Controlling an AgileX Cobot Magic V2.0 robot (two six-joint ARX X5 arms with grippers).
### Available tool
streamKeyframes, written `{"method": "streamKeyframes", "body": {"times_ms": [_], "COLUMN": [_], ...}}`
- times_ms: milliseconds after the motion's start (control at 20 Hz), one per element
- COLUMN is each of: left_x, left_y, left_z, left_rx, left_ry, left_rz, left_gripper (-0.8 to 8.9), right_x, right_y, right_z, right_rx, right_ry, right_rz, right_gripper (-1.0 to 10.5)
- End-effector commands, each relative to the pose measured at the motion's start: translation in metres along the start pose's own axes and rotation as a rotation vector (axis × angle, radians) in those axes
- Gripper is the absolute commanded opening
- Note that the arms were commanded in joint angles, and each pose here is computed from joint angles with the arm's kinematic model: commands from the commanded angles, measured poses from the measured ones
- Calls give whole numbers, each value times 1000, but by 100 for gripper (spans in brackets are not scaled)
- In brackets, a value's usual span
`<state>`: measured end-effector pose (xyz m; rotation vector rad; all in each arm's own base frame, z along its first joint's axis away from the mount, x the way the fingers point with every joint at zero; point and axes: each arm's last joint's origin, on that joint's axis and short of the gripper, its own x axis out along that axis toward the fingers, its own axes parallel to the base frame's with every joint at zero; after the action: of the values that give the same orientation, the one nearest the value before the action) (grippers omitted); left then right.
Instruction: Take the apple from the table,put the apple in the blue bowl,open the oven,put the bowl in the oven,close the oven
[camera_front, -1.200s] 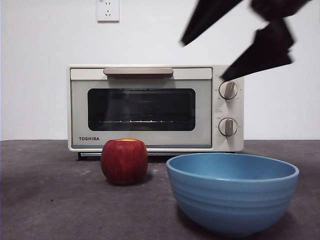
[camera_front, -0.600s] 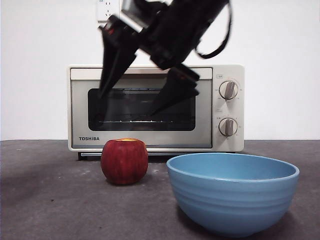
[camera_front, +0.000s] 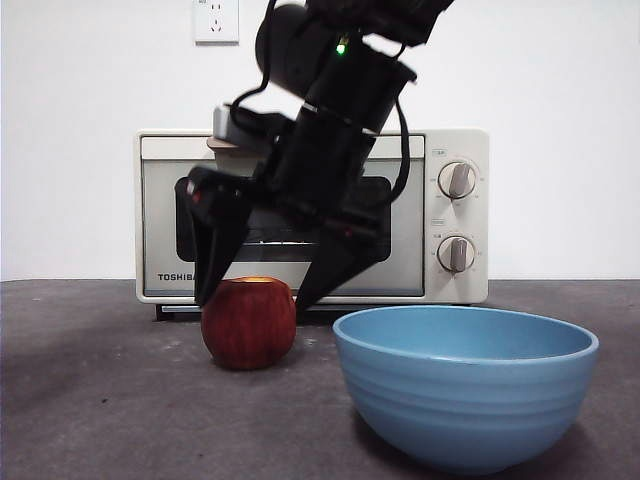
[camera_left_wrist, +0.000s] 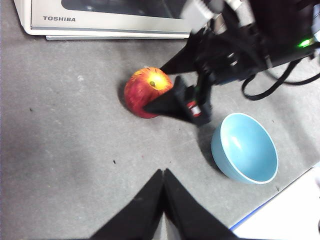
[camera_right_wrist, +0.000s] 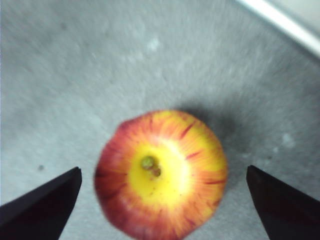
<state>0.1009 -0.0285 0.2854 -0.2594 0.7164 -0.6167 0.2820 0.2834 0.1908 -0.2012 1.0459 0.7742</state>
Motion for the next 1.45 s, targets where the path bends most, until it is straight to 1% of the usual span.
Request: {"method": "streamKeyframes", "body": {"times_ms": [50, 150, 250, 350, 500, 550, 750, 900, 1150, 1300, 1450], "left_x": [-2, -2, -2, -2, -2, -2, -2, -2, -2, -2, -2], "left_y": [-2, -2, -2, -2, -2, -2, -2, -2, -2, -2, -2], "left_z": [4, 4, 4, 3, 2, 2, 2, 3, 3, 3, 3], "left_rx": [17, 16, 14, 9, 8, 9, 10, 12, 26, 29, 29], "left_ry": [-13, -12, -10, 0, 5, 4, 3, 0, -1, -2, -2], "left_rz": [-9, -9, -8, -7, -7, -7, -7, -7, -7, -7, -7], "left_gripper": [7, 7, 7, 7, 7, 7, 7, 7, 7, 7, 7], "right_x": [14, 20, 23, 24, 24, 24, 15, -14, -84, -119, -135], "right_y": [5, 6, 7, 7, 7, 7, 9, 14, 23, 26, 25], "right_z": [1, -1, -1, -2, -2, -2, 1, 7, 4, -8, -32], "right_rx": [-9, -9, -14, -10, 24, 31, 31, 25, -5, -3, -7], "right_ry": [11, 20, 18, 19, 16, 17, -1, -47, -70, -52, -60], "right_rz": [3, -3, -26, -46, -59, -58, -52, -44, -53, -55, -54], "right_gripper": [557, 557, 548, 487, 332, 308, 305, 305, 305, 306, 306]}}
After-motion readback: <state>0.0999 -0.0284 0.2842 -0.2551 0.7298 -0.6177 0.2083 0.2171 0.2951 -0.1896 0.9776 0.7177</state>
